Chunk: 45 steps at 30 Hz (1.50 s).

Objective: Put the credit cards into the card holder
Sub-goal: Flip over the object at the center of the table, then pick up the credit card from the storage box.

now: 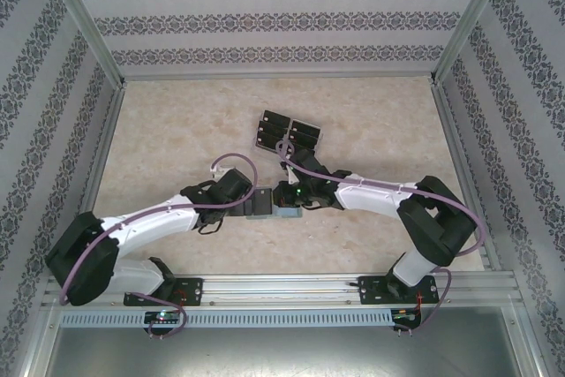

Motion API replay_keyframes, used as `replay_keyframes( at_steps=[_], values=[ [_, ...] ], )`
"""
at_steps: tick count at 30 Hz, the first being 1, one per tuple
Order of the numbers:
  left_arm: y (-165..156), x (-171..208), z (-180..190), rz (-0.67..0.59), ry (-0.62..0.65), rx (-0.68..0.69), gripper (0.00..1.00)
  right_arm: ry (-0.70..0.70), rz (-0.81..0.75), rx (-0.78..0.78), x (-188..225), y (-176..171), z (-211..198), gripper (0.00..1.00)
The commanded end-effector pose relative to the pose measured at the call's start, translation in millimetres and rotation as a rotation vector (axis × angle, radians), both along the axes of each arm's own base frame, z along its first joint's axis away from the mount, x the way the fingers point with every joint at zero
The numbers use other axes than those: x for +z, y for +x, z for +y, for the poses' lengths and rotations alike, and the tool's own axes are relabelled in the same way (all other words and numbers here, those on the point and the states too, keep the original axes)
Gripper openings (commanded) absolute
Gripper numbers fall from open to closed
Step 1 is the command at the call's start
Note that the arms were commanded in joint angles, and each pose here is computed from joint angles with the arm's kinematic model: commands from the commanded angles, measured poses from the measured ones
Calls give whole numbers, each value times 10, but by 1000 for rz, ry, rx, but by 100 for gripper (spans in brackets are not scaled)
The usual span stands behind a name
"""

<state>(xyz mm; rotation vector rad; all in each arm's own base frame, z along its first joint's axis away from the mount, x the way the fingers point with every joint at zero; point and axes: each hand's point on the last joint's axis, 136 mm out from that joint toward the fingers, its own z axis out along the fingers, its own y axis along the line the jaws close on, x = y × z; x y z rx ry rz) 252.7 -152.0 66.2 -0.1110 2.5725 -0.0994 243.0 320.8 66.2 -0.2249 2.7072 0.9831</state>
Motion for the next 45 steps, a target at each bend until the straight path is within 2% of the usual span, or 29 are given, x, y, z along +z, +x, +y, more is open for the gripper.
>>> replay_keyframes(
  at_steps=[1, 11, 17, 21, 23, 30, 36, 45],
  values=[
    [-46, 40, 232, -14, 16, 91, 100, -3, 18, 46, -26, -28, 167, 20],
    [-72, 238, 400, -71, -12, 143, 100, -5, 66, 130, -212, -70, 596, 46],
    [-85, 302, 417, -78, -8, 128, 100, 63, 15, 117, 148, 23, 668, 56],
    [-51, 318, 324, -61, -7, 81, 100, 86, -43, 43, 461, 181, 434, 56],
    [-4, 311, 229, -45, -7, 43, 100, 76, -72, -22, 582, 304, 180, 56],
    [226, 198, -221, 11, -12, -89, 100, -48, -183, -125, 875, 685, -614, 55],
    [316, -25, -410, 61, 40, -129, 100, -230, -271, -56, 962, 914, -871, 54],
    [196, -291, -250, 114, 103, -95, 100, -491, -379, 89, 893, 1318, -975, 48]
  ],
)
